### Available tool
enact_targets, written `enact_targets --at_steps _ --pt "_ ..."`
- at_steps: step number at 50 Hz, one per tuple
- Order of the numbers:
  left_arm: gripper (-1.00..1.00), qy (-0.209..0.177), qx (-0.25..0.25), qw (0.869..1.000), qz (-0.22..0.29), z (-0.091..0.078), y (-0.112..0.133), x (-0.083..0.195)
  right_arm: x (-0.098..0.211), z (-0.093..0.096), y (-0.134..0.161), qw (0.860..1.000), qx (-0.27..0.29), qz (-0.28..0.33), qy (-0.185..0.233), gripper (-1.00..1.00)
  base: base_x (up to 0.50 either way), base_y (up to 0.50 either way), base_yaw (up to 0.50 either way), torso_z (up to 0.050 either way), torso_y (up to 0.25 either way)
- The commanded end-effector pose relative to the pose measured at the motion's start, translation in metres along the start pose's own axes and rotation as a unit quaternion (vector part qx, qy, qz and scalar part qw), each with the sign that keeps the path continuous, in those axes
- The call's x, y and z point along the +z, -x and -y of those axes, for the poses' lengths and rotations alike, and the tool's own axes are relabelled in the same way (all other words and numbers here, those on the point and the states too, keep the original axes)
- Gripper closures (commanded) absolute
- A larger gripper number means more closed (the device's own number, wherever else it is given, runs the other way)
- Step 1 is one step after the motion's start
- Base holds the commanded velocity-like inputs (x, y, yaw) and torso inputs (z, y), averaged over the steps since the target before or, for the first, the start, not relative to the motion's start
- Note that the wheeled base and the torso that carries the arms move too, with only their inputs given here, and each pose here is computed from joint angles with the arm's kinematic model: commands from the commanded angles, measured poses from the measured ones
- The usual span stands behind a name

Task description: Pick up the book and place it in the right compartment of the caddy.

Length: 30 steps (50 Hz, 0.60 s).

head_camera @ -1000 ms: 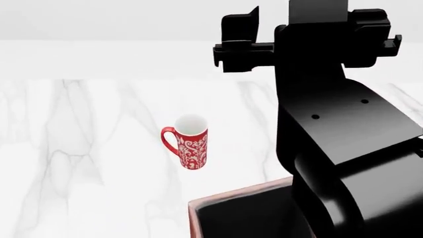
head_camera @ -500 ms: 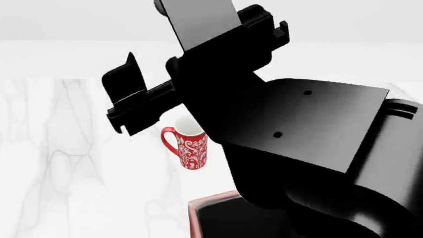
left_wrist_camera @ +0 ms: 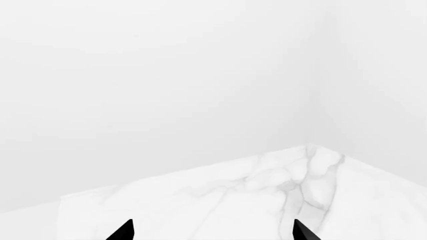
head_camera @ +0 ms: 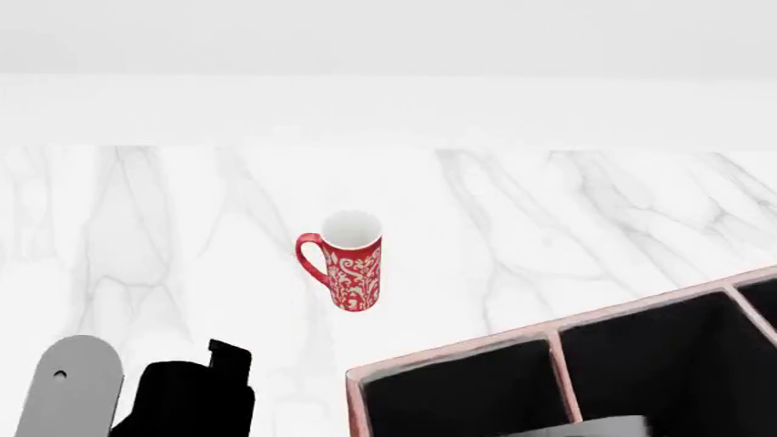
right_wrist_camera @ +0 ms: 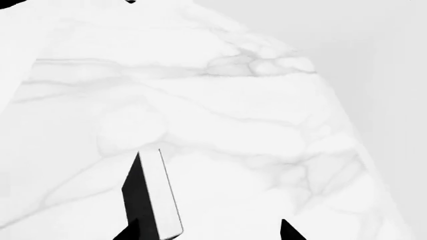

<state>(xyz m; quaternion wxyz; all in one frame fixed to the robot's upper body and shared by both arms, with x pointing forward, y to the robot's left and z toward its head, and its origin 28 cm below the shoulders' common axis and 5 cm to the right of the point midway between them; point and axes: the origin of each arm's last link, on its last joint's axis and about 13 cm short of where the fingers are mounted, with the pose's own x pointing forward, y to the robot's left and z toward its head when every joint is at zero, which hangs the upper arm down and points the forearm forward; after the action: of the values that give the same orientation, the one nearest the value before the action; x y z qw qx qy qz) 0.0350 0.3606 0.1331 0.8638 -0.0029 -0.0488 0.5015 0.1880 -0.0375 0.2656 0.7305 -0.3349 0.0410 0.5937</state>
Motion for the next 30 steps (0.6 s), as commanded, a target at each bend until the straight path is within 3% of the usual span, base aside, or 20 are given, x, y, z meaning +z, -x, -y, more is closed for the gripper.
enact_targets --at_steps 1,18,30 --pt "-1.0 0.0 -0.001 1.0 -0.002 0.0 0.0 -0.002 -0.013 -0.029 -0.001 0.995 0.089 -0.026 0.048 -1.0 0.0 0.0 0.0 0.0 0.0" --pt "-1.0 0.001 0.0 1.0 -0.004 0.0 -0.001 -0.003 -0.023 -0.02 -0.01 0.996 0.047 -0.038 0.063 -1.0 0.0 0.0 0.0 0.0 0.0" --pt "-1.0 -0.002 -0.001 1.0 -0.008 0.0 -0.001 -0.006 -0.024 -0.019 -0.022 0.996 0.056 -0.023 0.065 -1.0 0.0 0.0 0.0 0.0 0.0"
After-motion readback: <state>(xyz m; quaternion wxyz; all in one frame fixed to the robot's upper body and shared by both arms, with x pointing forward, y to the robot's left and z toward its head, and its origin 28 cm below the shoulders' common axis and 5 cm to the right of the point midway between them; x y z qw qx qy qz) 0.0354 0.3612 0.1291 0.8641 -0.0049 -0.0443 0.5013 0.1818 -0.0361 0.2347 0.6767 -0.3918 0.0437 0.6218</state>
